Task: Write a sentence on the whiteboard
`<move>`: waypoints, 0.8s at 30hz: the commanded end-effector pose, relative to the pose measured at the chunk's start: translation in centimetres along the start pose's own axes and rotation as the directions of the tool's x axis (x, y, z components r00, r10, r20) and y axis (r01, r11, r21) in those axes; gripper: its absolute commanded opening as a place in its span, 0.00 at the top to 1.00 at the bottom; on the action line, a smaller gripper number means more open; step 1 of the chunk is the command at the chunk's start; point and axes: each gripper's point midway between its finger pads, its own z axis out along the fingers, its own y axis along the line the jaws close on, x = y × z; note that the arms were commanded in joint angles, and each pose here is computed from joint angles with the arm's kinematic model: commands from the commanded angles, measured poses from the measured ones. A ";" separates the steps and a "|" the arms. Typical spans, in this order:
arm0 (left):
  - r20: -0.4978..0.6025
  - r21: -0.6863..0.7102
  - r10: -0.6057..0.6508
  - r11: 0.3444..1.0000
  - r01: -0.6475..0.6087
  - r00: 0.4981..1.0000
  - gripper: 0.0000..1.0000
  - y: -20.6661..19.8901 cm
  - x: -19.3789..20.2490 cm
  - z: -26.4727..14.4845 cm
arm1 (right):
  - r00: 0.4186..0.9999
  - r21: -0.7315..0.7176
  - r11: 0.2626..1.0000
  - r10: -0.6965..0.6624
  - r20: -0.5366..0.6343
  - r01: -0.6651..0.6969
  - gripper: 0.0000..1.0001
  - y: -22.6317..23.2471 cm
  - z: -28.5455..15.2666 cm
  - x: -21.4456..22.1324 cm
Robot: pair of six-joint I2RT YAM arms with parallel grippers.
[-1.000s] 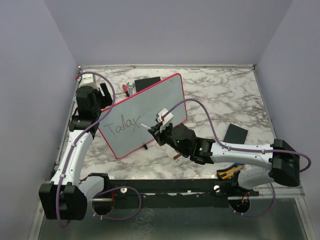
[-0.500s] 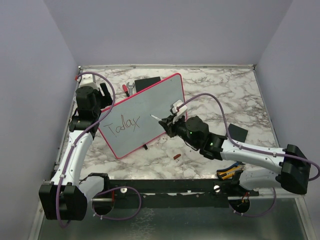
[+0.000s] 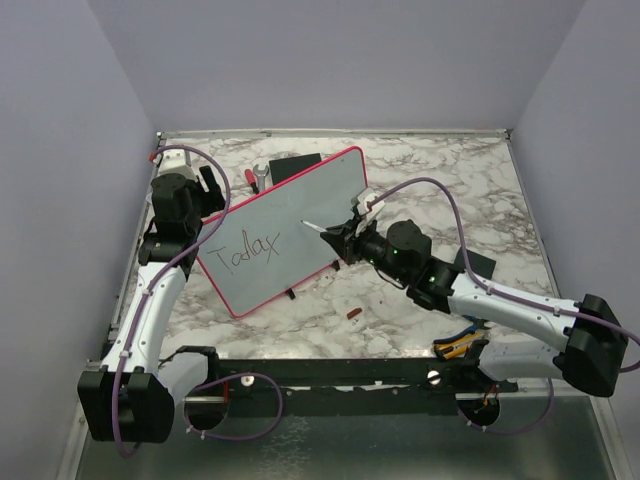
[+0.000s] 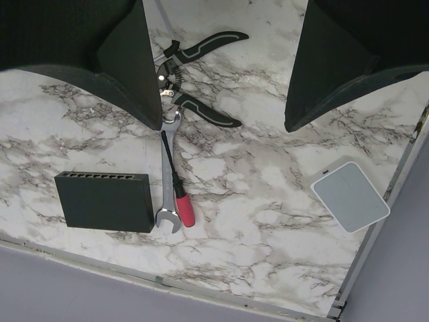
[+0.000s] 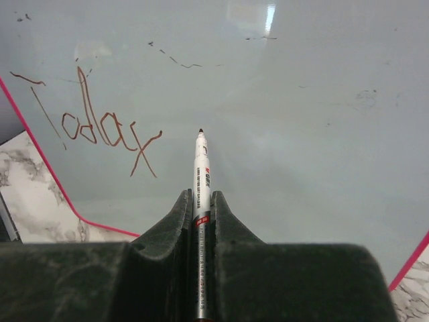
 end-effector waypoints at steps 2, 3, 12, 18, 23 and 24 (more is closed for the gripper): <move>-0.044 0.023 0.017 1.000 -0.016 0.999 0.26 -0.2 1.8 -0.1 | 1.000 -0.107 0.994 -0.027 0.010 0.028 1.00 1.9 1.2 -0.2; -0.044 0.023 0.016 1.000 -0.015 0.999 0.25 -0.2 1.8 -0.1 | 1.000 -0.112 0.993 -0.030 0.006 0.031 1.00 2.0 1.4 -0.1; -0.044 0.031 0.017 0.999 -0.016 0.999 0.26 -0.3 1.7 -0.1 | 0.999 -0.174 0.984 -0.028 0.026 0.032 1.00 3.3 2.8 -0.6; -0.049 0.040 0.014 0.999 -0.012 0.999 0.26 -0.5 1.9 0.0 | 0.998 -0.195 0.980 -0.009 0.061 0.021 1.00 3.9 3.1 -1.6; -0.054 0.046 0.012 0.999 -0.010 0.998 0.26 -0.6 2.0 0.1 | 0.997 -0.195 0.981 -0.001 0.080 0.016 1.00 4.0 3.7 -2.2; -0.054 0.046 0.013 0.999 -0.010 0.998 0.26 -0.6 2.0 0.1 | 0.996 -0.195 0.981 0.001 0.087 0.016 1.00 4.0 3.8 -2.4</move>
